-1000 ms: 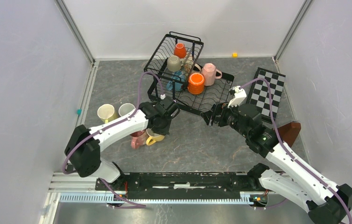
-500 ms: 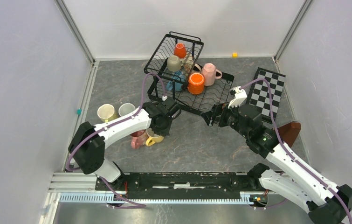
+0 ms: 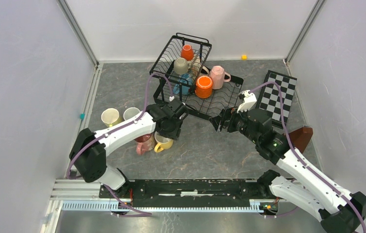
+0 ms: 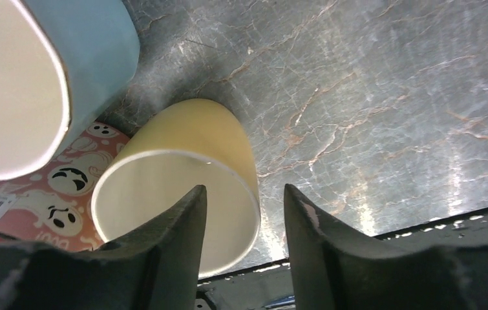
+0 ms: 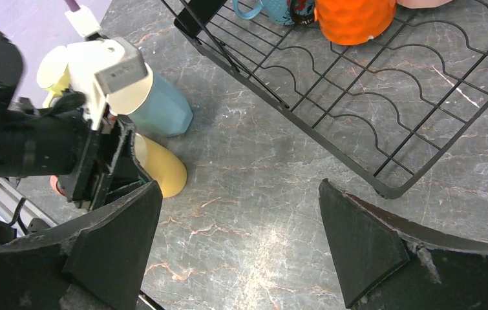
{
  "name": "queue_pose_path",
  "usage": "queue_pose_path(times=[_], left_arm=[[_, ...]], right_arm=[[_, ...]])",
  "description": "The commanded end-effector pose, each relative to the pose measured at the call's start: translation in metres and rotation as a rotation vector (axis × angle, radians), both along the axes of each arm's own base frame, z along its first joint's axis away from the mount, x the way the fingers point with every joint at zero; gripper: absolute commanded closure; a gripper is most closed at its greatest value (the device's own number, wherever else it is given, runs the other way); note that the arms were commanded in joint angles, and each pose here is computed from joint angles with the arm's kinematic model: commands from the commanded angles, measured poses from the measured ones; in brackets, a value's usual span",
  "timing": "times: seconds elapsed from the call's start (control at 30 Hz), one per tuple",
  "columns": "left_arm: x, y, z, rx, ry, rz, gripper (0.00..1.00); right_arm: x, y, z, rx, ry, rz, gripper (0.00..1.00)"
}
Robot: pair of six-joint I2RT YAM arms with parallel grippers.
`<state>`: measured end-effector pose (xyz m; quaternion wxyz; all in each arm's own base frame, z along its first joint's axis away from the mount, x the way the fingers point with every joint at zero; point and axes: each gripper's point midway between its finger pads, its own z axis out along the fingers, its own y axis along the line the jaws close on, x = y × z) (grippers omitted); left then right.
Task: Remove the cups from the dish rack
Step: Place the cup at the center of the board, then move the cup to the center of the board.
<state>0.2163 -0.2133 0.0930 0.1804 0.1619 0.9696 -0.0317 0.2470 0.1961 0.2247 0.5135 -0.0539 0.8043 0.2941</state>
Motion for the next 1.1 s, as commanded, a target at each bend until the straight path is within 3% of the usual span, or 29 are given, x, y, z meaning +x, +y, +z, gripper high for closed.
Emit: queue_pose_path(times=[0.0, 0.3, 0.73, 1.07], left_arm=[[0.009, -0.012, 0.04, -0.096, -0.099, -0.041, 0.41], [-0.003, -0.018, 0.082, -0.25, -0.145, -0.048, 0.01], [-0.015, -0.018, 0.162, -0.54, -0.327, -0.028, 0.0], [-0.033, -0.01, 0.186, -0.641, -0.364, -0.04, 0.0]], right_arm=[[0.006, 0.0, 0.016, 0.007, -0.039, -0.01, 0.02], [0.014, -0.002, 0.016, -0.028, -0.028, -0.034, 0.02], [0.051, -0.018, 0.021, -0.093, -0.024, -0.155, 0.02], [0.12, -0.032, 0.028, -0.127, -0.056, -0.172, 0.02]])
